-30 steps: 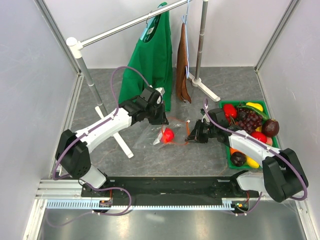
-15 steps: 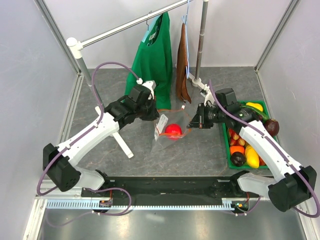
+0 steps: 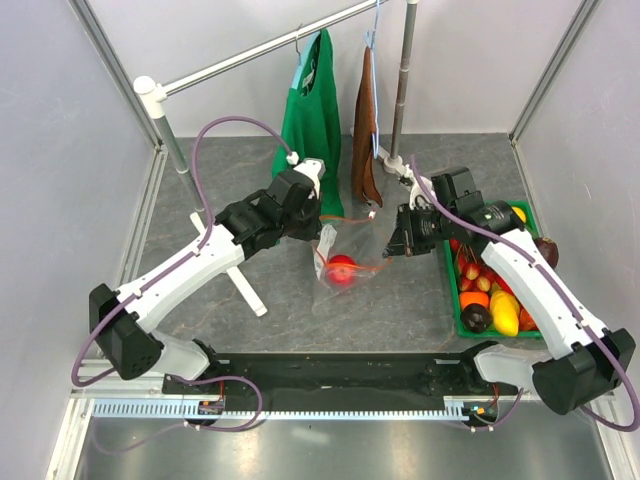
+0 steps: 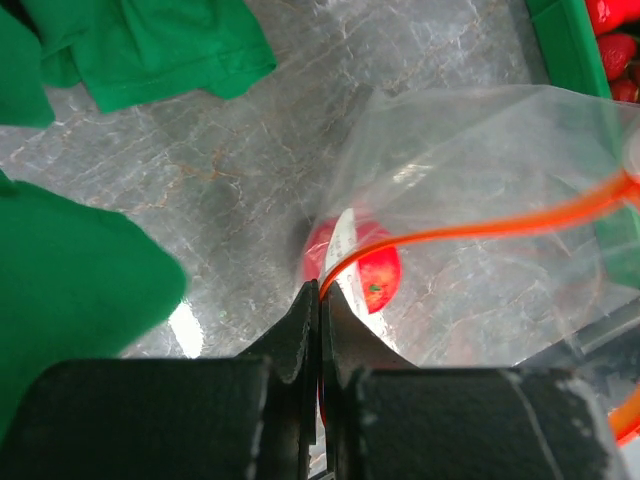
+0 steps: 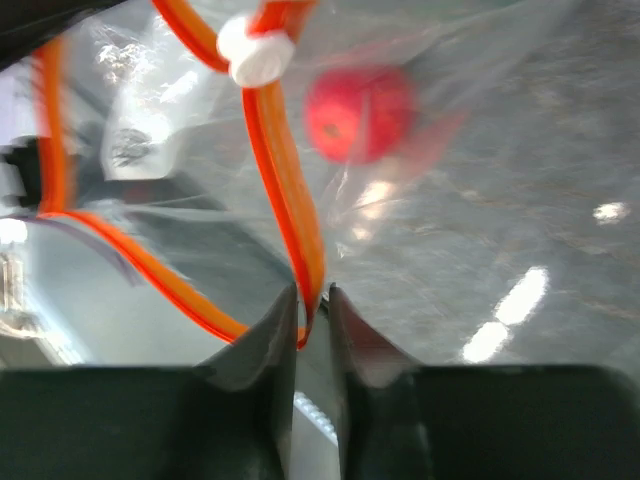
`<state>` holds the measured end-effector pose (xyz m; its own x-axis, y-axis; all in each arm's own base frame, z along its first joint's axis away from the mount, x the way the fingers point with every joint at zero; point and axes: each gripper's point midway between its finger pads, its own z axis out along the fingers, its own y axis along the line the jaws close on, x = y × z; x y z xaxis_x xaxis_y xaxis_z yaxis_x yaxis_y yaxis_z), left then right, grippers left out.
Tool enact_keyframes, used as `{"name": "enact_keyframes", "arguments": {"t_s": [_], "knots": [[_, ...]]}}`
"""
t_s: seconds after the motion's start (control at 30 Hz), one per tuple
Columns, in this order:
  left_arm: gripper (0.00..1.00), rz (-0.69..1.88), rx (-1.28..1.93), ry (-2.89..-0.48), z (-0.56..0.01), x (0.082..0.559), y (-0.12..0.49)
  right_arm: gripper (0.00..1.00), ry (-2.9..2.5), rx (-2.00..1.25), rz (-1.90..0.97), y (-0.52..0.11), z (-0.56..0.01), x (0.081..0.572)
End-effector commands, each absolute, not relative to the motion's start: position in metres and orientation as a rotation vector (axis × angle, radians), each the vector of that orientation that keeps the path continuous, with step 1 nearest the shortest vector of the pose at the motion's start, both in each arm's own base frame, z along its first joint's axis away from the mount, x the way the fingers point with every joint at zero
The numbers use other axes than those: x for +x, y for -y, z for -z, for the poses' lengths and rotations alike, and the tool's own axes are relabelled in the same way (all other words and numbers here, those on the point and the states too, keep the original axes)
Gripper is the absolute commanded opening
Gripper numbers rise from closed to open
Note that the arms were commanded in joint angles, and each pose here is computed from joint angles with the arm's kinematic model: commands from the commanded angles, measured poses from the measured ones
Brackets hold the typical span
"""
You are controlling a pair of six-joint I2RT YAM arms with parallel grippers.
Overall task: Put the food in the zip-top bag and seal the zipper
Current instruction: Adjust the zipper food storage bag at the center of the board.
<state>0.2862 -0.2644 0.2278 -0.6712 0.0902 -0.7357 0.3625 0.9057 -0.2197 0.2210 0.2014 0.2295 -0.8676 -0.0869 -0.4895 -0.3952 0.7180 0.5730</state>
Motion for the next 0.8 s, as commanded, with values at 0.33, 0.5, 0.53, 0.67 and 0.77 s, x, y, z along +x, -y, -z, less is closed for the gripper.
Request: {"name": "enact_keyframes", "arguments": {"t_s": [0.33,0.5,0.53,0.67,0.77], "knots": [[0.02,0.472,0.304,-2.326,-0.213,0.300,0.281,0.93,-2.392,-0.646,-0.226,-0.092,-0.269,0.261],[0.02,0.493,0.318,-2.328,-0.212,0.296,0.282,0.98,-2.531,-0.665,0.089,-0.027,-0.258,0.224],[0.02,0.499,0.321,-2.327,-0.211,0.295,0.283,0.98,-2.558,-0.579,0.209,-0.002,-0.257,0.218],[0.02,0.512,0.343,-2.320,-0.212,0.291,0.283,0.98,-2.737,-0.357,0.319,0.041,-0.224,0.183],[0.02,0.505,0.364,-2.305,-0.213,0.291,0.281,0.98,-2.809,-0.155,0.294,0.058,-0.209,0.161]]}}
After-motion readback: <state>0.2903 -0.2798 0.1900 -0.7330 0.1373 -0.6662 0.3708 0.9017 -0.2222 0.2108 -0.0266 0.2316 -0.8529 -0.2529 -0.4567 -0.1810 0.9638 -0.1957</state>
